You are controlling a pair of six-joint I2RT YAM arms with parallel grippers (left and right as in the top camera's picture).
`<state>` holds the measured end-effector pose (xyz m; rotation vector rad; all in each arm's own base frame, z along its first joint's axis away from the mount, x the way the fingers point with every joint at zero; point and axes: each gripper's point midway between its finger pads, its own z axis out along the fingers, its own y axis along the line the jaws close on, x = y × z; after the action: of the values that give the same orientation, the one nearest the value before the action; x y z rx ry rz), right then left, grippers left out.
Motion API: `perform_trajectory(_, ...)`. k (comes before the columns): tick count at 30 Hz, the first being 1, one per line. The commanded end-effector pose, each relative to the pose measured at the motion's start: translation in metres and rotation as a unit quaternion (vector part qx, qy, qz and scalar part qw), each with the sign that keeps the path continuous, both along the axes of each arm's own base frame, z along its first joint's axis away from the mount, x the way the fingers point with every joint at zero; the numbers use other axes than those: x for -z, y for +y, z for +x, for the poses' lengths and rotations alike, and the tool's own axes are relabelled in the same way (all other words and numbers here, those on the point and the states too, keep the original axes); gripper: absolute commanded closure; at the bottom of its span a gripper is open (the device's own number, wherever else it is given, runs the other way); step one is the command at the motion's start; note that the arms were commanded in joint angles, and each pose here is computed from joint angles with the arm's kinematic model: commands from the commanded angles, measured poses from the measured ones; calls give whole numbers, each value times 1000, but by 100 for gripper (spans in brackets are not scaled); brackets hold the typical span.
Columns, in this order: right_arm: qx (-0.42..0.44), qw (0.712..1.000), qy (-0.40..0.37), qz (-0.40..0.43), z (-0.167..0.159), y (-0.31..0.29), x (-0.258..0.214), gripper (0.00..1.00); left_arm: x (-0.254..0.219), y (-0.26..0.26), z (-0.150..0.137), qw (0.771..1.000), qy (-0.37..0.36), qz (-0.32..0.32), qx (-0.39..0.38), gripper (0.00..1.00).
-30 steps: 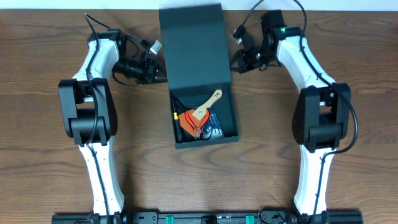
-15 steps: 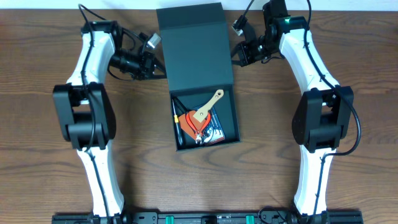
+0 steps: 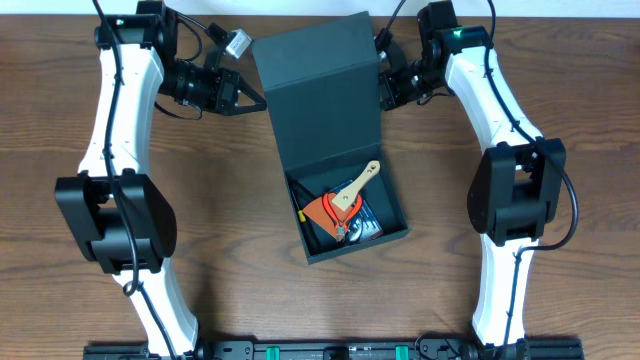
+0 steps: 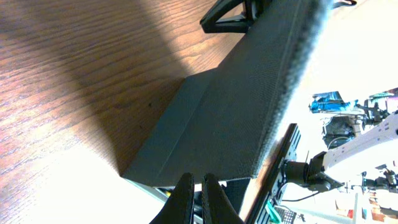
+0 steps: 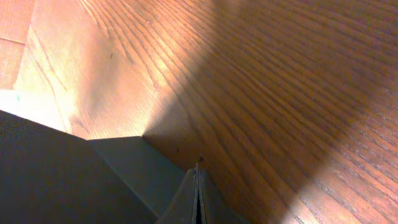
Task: Pack container
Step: 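Push the upright lid with both grippers toward closing over the box, then press the lid down flat onto the box with both grippers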
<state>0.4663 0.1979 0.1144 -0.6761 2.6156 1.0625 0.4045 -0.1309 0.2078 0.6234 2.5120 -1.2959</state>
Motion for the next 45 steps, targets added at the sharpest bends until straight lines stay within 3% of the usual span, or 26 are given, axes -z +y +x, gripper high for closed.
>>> perform_trajectory(1, -19, 1000, -10, 13, -2, 9, -9, 99, -3, -4, -2, 1000, 4, -3, 4, 94)
perform_trajectory(17, -8, 999, -44, -25, -4, -18, -90, 99, -4, -23, -23, 999, 43, -3, 28, 94)
perform_trajectory(29, 11, 999, 25, -34, -25, -42, -88, 99, -10, -58, -75, 988, 119, 1, 98, 94)
perform_trajectory(37, 3, 998, 31, -62, -32, -50, -81, 99, -8, -77, -93, 984, 119, 32, 132, 94)
perform_trajectory(41, 2, 998, 30, -62, -32, -50, -81, 99, 5, -67, -96, 979, 114, 88, 144, 94)
perform_trajectory(45, -2, 998, 26, -62, -32, -50, -81, 99, 7, -60, -93, 979, 113, 95, 138, 94)
